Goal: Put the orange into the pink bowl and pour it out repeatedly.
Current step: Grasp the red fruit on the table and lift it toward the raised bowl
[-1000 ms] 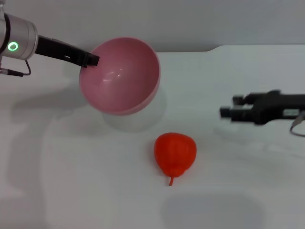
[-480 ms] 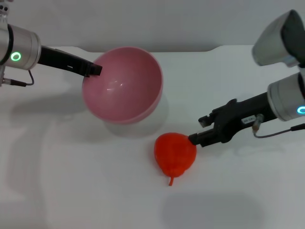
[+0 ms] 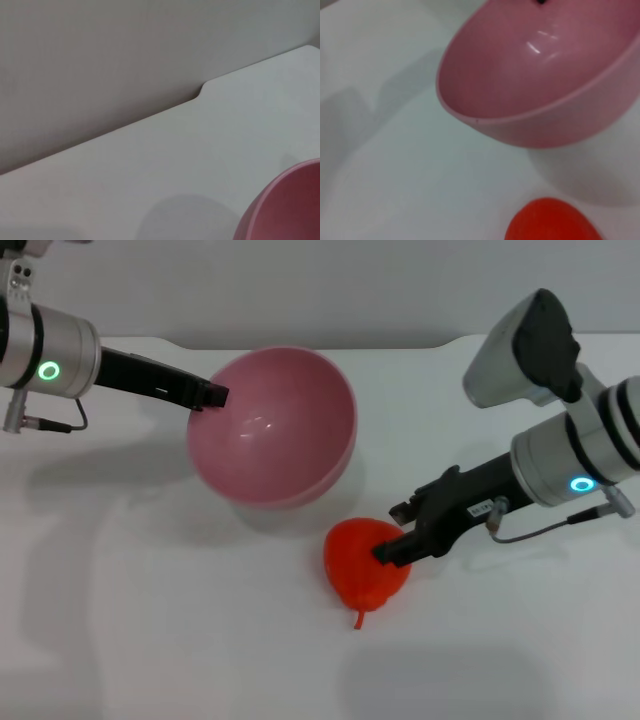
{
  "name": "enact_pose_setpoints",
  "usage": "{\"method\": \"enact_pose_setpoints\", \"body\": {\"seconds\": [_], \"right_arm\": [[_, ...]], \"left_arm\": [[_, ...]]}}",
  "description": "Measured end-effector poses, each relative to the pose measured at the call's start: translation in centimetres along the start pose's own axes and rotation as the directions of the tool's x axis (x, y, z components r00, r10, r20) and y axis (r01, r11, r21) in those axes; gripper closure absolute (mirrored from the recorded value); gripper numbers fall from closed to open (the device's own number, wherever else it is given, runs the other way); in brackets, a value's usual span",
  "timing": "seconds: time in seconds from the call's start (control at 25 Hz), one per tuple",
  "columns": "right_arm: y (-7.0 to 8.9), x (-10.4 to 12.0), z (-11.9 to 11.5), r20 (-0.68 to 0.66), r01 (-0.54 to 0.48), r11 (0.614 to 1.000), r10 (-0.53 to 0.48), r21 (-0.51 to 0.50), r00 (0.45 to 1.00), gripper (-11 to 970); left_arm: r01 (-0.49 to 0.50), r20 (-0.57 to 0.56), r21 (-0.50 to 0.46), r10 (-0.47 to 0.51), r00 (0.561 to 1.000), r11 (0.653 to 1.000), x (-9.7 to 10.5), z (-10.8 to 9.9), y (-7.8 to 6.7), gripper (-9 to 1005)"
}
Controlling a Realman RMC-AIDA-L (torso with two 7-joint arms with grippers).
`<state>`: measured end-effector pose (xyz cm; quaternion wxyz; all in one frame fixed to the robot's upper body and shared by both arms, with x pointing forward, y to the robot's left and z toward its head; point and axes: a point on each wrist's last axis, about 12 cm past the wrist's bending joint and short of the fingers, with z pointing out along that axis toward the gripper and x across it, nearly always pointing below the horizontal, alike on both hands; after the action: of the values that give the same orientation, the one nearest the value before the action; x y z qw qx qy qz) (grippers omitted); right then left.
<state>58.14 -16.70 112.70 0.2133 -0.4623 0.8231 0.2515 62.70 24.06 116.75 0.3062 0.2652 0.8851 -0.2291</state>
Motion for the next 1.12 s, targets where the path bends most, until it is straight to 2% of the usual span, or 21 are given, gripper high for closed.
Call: {"method": "enact_pose_setpoints", "body": {"seconds": [0.28,0.6,1.0,1.12], "right_arm": [[0.4,-1.3,0.9,-0.013,0.031,1.0,-0.031,-0.004,0.999,328],[0.2,-0.6,1.7,-0.032,-0.021,1.0,0.021,-0.003,0.999,330],[0.2,-0.3,2.6,-0.016,-0.035,0.999,0.035,0.014,0.999,355],[0.2,-0.4,2.6,0.002,-0.039,0.999,0.039,0.013,0.999,463]], "left_arm": [[-0.005,0.012,0.013,0.005,1.0,1.0,-0.2,0.3,-0.7,953],[0.001,0.011,0.016,-0.001,1.0,1.0,0.1,0.3,-0.7,954],[0.005,0.004,0.021,-0.005,1.0,1.0,0.4,0.4,-0.8,954],[0.009,0.003,0.02,-0.009,1.0,1.0,0.5,0.4,-0.7,954]]}}
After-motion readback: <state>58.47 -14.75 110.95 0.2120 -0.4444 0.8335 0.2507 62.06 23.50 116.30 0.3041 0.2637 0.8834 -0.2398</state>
